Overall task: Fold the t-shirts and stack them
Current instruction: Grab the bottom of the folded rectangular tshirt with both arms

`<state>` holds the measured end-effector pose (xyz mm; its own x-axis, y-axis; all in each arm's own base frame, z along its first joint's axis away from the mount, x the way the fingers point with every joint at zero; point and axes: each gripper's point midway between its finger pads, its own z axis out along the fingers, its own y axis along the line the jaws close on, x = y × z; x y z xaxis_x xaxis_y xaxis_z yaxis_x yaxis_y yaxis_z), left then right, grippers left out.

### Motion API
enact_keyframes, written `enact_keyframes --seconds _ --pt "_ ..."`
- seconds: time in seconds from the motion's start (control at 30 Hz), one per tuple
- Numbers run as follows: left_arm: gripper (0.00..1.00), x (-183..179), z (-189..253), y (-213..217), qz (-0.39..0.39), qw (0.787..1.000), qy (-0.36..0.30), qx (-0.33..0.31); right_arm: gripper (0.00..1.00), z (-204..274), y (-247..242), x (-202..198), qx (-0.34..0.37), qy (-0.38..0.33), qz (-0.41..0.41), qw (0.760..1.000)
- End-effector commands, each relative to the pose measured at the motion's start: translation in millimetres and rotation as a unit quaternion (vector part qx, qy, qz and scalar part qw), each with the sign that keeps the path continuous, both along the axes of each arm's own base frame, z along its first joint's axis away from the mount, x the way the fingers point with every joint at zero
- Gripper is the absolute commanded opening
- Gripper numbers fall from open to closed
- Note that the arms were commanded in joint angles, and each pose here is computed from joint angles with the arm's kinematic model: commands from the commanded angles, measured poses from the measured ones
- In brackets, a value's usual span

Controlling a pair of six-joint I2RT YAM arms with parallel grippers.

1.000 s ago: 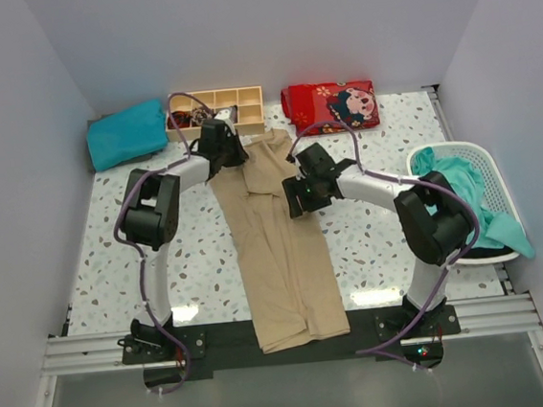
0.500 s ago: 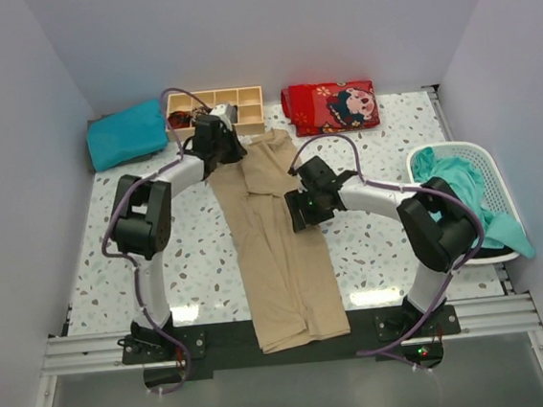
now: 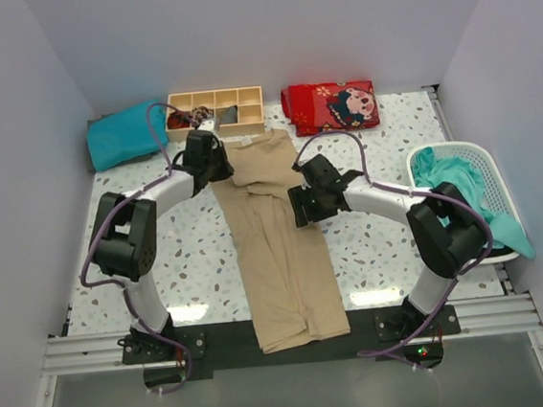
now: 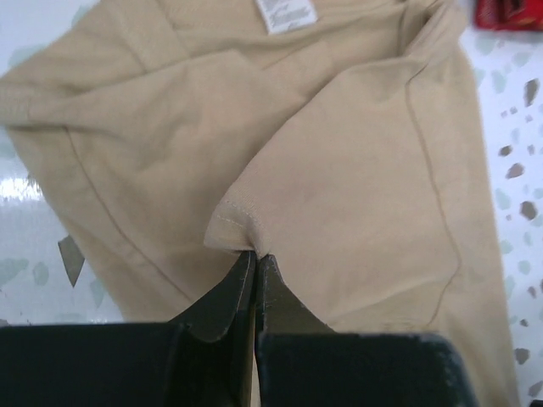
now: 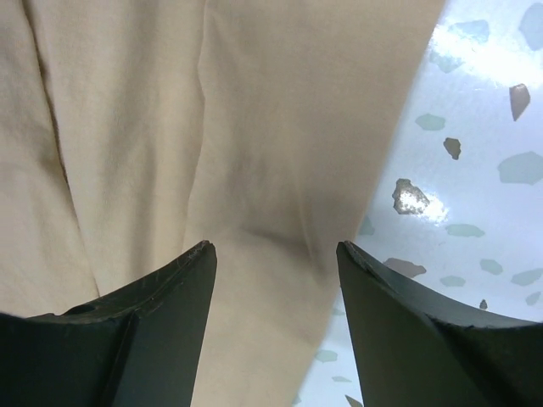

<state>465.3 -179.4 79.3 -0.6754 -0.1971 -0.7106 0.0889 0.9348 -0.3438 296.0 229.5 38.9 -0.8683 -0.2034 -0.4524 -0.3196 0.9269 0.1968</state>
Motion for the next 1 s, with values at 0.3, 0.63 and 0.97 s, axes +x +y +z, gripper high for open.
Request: enact_keyframes --seconds 0.3,0.63,0.97 --pt "1.0 -5.3 -28.8 9.7 0.023 1.0 0.017 0.004 0.64 33.4 -9.1 4.1 0.006 -0.051 -0.024 0.998" --pt "1.0 -37.8 17.6 -16.9 -0.031 0.998 -0.019 -0.046 0.64 30.5 -6.5 7.5 0.007 -0.051 -0.023 0.998" --pt "0.92 -85.0 3.4 -73.3 -0.091 0.993 0.003 -0.08 0.64 24.3 -4.9 8.4 0.006 -0.044 -0.025 0.999"
